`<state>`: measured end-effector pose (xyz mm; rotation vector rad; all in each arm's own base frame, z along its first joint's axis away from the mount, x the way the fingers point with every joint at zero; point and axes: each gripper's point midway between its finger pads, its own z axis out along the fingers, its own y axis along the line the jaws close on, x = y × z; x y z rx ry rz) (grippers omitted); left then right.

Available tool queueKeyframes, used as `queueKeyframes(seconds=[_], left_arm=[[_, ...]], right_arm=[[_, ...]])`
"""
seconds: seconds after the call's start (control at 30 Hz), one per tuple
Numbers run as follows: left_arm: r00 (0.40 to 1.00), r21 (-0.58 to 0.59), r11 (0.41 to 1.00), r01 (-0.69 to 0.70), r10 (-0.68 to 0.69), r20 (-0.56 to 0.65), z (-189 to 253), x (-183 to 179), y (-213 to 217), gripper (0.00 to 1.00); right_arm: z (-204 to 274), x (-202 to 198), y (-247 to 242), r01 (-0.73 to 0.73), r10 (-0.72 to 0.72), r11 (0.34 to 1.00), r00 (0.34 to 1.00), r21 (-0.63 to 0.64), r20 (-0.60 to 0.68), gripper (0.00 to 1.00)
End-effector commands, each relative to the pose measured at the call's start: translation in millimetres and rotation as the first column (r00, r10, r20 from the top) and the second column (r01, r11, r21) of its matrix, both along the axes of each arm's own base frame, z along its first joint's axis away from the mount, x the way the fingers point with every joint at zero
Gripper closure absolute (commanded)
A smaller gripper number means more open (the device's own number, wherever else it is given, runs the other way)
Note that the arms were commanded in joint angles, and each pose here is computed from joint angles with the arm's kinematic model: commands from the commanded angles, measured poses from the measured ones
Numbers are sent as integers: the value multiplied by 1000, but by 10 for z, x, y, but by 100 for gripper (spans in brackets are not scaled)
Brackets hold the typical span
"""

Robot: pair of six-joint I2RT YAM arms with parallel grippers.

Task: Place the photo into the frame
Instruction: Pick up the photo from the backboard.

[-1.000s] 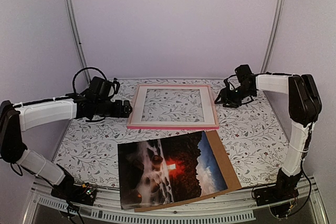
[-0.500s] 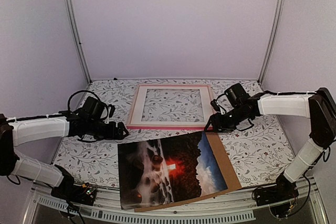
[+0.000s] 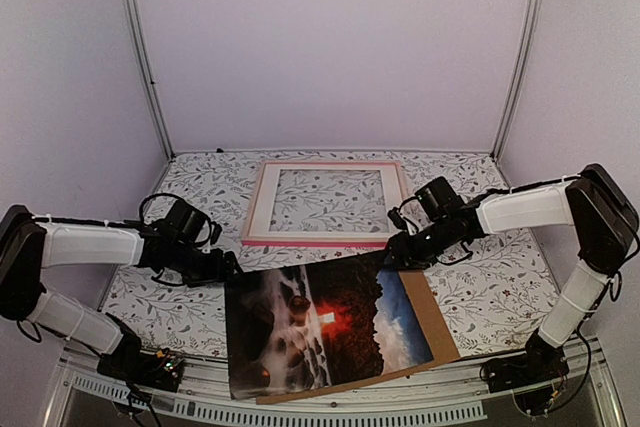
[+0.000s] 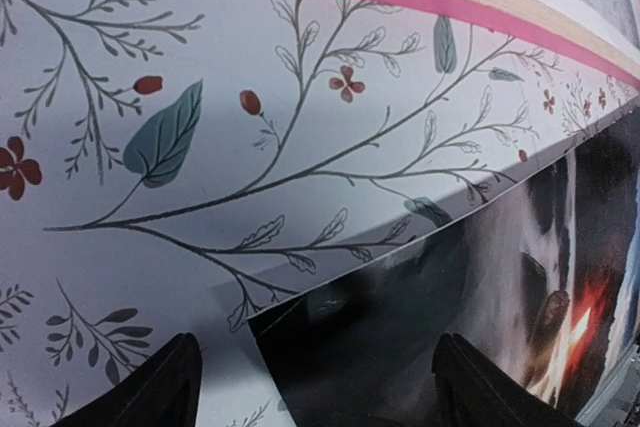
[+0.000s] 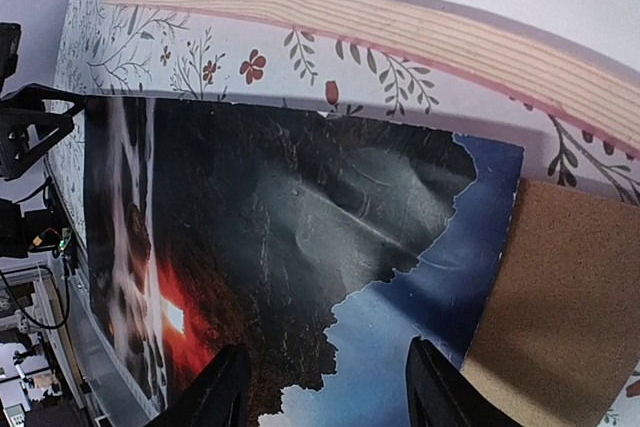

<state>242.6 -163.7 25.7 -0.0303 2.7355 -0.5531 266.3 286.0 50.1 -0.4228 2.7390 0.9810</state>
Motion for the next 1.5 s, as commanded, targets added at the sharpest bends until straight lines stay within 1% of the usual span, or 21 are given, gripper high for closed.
queueKeyframes(seconds=[0.0,0.2,0.4,0.6,0.87,1.13,1.47], left_arm=[[1000,-45,999,13,-13,-2,-35,48,-49,19],[999,-89,995,33,-33,-5,-71,55,-71,24],[1000,-127,991,27,-27,1,-40,77,-70,30],[999,-177,983,41,-38,22,58,92,-114,41],[997,-201,978,62,-50,66,227,119,-137,57],[996,-188,980,69,-57,69,214,116,-120,64],[994,-216,972,90,-76,73,244,80,-167,81]], right_arm=[[-121,-54,64,-7,8,1000,1000,28,-28,45],[-273,-67,15,11,-11,1000,999,-1,-45,46],[-366,-34,-52,69,-71,997,996,-39,-53,50],[-412,-44,-74,119,-122,992,989,-37,-81,51],[-405,-36,-66,122,-125,992,988,-38,-87,51],[-412,-45,-69,119,-123,992,988,-41,-92,51],[-364,-46,-39,115,-116,993,989,-21,-91,51]])
